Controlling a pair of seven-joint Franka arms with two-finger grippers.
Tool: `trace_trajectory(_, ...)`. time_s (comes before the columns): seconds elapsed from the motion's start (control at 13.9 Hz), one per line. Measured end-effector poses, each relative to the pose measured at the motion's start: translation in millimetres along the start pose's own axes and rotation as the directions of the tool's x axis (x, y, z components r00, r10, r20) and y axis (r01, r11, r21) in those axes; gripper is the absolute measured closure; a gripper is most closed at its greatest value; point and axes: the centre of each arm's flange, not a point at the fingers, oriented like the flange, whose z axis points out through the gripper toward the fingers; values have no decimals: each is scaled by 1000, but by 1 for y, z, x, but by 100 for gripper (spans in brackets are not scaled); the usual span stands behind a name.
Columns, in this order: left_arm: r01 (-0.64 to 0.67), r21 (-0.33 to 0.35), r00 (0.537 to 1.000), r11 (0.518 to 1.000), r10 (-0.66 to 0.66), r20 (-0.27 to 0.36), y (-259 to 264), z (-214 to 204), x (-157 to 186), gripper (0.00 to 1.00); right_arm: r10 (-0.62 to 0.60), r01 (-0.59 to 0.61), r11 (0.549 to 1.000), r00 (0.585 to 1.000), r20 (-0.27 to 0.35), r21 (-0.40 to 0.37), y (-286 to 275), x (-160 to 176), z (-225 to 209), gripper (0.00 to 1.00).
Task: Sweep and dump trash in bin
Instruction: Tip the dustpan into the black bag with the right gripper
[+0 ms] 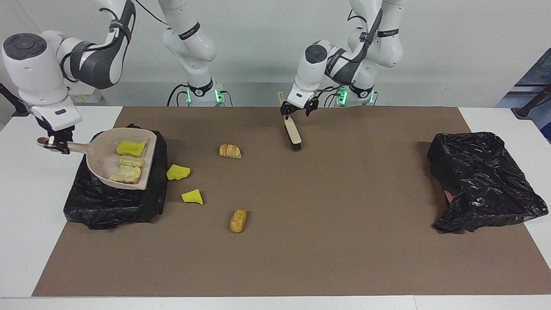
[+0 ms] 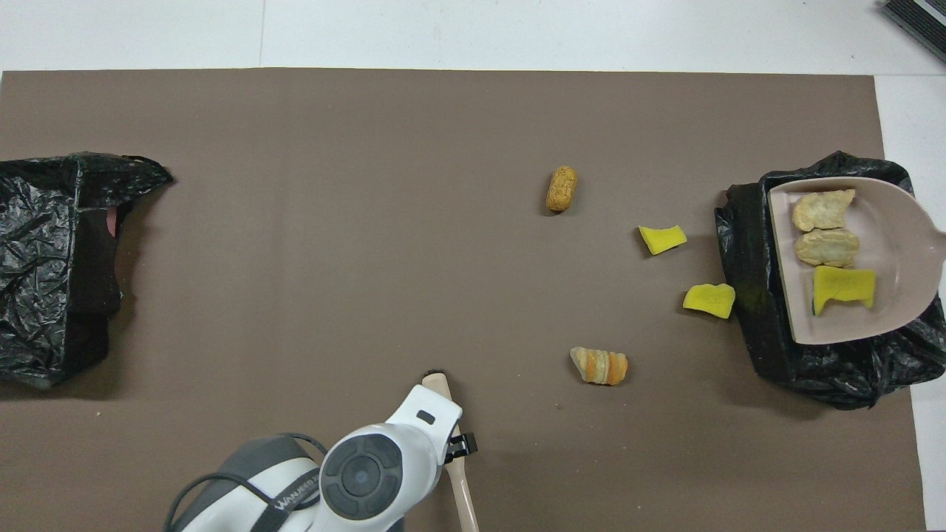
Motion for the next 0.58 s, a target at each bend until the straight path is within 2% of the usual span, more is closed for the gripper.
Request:
trace_trajectory(0.14,1,-29,1000,1000,-2,-23,-16,-17,41,0,-22,23,1000,995,93,0,-8,-4,3,68)
trace_trajectory(0.29,-60,-51,997,997,58,-42,-41,-38,86,0,-38,35,999,980,195,18,-12,-5,-2,68)
trace_trajectory(0.43,-117,-63,992,991,114,-51,-71,-67,132,0,-72,66,997,960,270,34,-14,1,-7,68)
trace_trajectory(0.58,-162,-82,984,983,155,-84,-102,-100,172,0,-87,78,996,944,319,42,-16,11,-10,68)
